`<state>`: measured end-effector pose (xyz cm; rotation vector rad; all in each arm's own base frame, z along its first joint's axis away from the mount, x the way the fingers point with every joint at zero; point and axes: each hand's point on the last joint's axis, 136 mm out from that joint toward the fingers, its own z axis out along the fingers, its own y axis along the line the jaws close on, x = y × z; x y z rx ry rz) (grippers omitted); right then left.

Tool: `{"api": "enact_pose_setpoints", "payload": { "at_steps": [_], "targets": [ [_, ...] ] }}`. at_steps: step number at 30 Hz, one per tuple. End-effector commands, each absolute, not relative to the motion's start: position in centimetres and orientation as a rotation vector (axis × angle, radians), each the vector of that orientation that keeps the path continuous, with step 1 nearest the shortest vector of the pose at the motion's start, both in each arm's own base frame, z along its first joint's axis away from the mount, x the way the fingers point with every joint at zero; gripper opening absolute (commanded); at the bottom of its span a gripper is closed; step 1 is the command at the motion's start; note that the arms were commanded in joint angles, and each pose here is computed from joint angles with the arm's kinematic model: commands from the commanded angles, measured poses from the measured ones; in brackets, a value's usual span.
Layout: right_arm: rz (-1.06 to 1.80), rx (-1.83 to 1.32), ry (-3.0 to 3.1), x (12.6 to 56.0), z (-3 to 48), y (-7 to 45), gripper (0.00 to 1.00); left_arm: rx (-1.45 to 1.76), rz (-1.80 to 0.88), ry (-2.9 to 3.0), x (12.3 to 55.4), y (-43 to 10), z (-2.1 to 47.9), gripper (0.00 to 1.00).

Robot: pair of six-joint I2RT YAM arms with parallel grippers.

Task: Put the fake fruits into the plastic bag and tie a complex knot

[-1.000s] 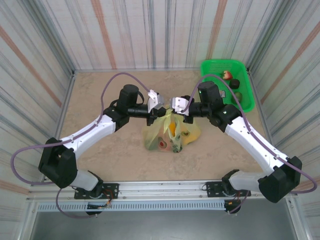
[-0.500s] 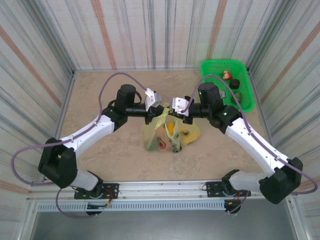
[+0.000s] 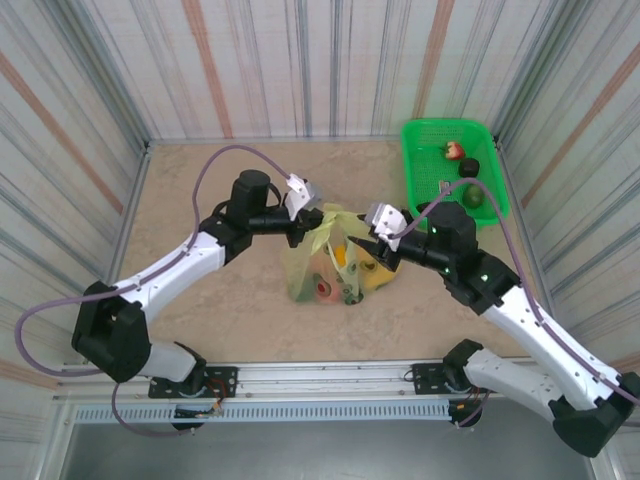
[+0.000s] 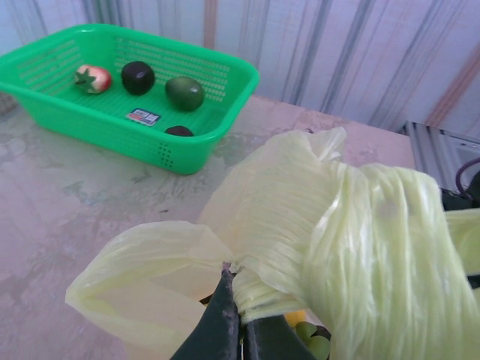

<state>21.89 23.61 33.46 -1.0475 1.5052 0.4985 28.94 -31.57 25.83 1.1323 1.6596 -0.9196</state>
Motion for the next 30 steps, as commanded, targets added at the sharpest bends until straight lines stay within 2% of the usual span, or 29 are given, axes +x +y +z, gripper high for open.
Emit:
{"api": "enact_pose_setpoints", "payload": {
  "at_steps": [1, 2, 3, 7, 9, 12, 18, 24, 26, 30],
  "targets": [
    [0.711, -0.639, 1.715, 22.6, 34.8, 22.4, 0.36, 1.05, -0.82, 1.722, 29.1, -30.8, 26.0, 0.0],
    [0.759, -0.618, 1.742, 22.1, 34.6, 22.7, 0.3, 1.036, -0.8, 1.73, 29.1, -30.8, 26.1, 0.0],
    [0.809, -0.637, 1.748, 21.3, 34.3, 23.4, 0.29, 1.021, -0.793, 1.738, 29.0, -30.8, 26.1, 0.0],
    [1.008, -0.431, 1.914, 20.2, 33.9, 24.7, 0.34, 0.973, -0.728, 1.769, 28.6, -30.4, 26.0, 0.0],
    [1.134, -0.347, 2.028, 19.8, 33.4, 25.7, 0.44, 0.969, -0.667, 1.763, 28.5, -30.0, 25.8, 0.0],
    [1.244, -0.227, 2.103, 19.7, 32.2, 26.8, 0.52, 0.946, -0.623, 1.738, 28.3, -29.6, 25.5, 0.0],
    [1.403, -0.123, 2.12, 20.2, 30.8, 29.2, 0.52, 0.939, -0.618, 1.726, 28.1, -29.8, 25.8, 0.0],
    [1.389, -0.168, 2.187, 20.6, 29.3, 31.7, 0.52, 0.943, -0.612, 1.719, 27.9, -29.9, 25.9, 0.0],
    [1.38, -0.167, 2.192, 20.9, 29.0, 31.9, 0.5, 0.942, -0.614, 1.713, 27.9, -29.9, 26.1, 0.0],
    [1.333, -0.151, 2.199, 21.3, 28.3, 31.5, 0.29, 0.938, -0.6, 1.715, 27.9, -29.7, 26.1, 0.0]
  ]
}}
